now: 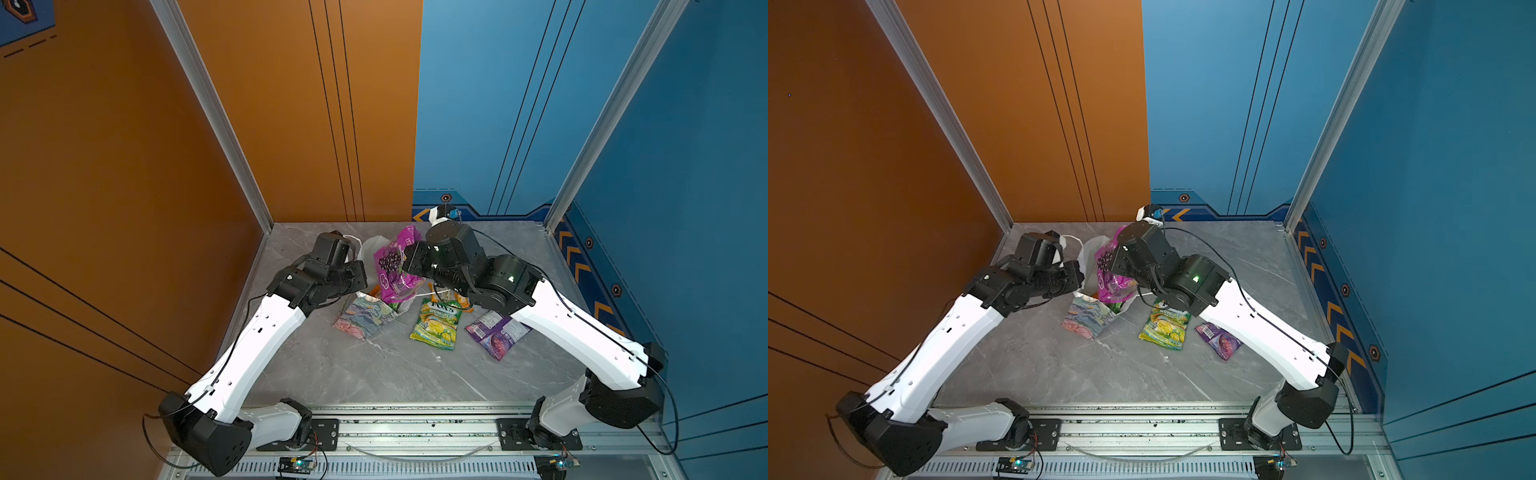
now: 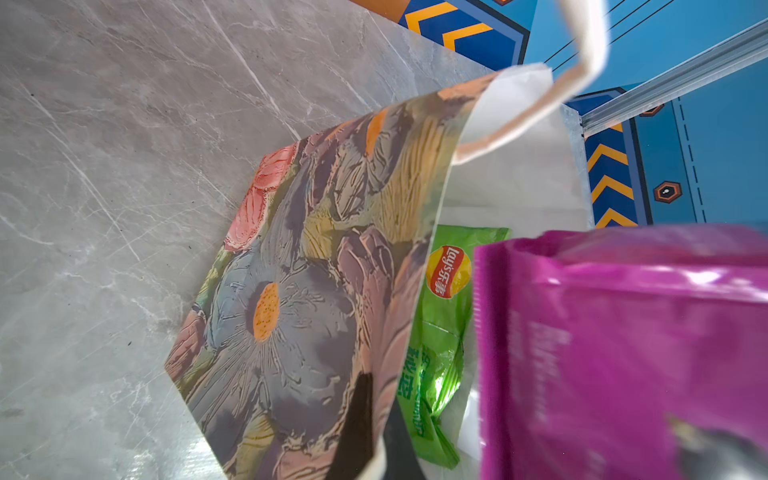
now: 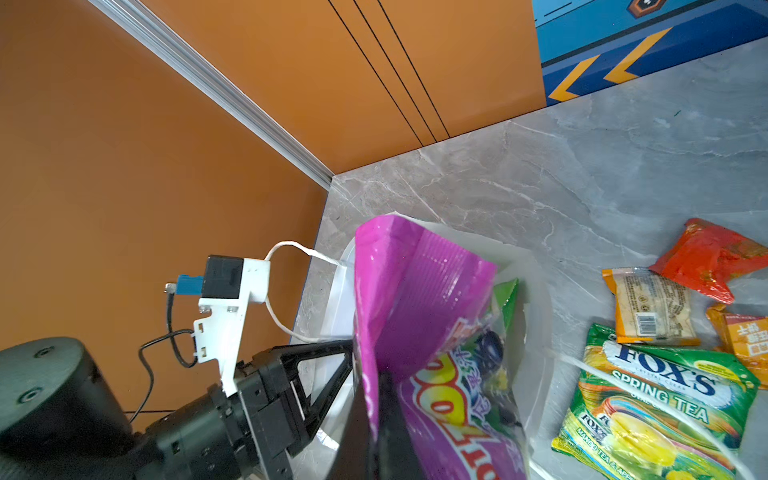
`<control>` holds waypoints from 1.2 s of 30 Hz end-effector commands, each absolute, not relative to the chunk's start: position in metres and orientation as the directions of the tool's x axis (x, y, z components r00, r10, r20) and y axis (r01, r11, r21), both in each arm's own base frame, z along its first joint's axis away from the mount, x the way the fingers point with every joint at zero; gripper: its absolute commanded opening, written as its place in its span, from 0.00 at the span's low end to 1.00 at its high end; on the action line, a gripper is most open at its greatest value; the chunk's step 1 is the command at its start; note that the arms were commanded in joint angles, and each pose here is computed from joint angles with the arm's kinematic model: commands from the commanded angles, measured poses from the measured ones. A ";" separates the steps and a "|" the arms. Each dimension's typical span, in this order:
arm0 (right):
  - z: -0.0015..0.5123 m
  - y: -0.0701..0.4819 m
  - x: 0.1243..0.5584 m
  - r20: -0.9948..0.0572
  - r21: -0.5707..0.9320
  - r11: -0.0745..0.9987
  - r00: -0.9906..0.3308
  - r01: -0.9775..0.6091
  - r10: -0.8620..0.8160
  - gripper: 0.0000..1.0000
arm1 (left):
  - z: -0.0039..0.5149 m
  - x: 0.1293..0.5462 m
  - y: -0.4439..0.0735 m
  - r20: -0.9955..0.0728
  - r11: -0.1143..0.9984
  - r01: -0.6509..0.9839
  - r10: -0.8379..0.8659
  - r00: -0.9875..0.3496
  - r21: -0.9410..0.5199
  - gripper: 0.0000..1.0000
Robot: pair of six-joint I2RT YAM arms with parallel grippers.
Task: Place the snacks into the paper bag
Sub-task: 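Lower the Lot100 bag into the paper bag held by the left gripper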
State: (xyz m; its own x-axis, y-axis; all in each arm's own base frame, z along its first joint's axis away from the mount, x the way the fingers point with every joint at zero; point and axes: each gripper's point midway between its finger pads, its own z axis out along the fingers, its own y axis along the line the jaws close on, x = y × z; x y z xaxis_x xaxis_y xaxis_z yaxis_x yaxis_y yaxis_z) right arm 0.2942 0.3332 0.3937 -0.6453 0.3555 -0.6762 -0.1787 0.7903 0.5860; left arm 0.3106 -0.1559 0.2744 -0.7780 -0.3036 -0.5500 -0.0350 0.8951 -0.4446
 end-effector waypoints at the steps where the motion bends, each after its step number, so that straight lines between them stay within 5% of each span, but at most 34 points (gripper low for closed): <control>1: 0.420 0.348 0.299 -0.659 0.671 0.709 -0.613 -0.217 0.437 0.00 | 0.295 0.311 -0.162 -0.584 0.868 0.021 -0.316 -0.747 -0.496 0.00; 36: 0.307 0.426 0.327 -0.500 0.741 0.665 -0.739 -0.095 0.452 0.00 | 0.303 0.305 -0.177 -0.601 0.846 0.102 -0.281 -0.748 -0.524 0.00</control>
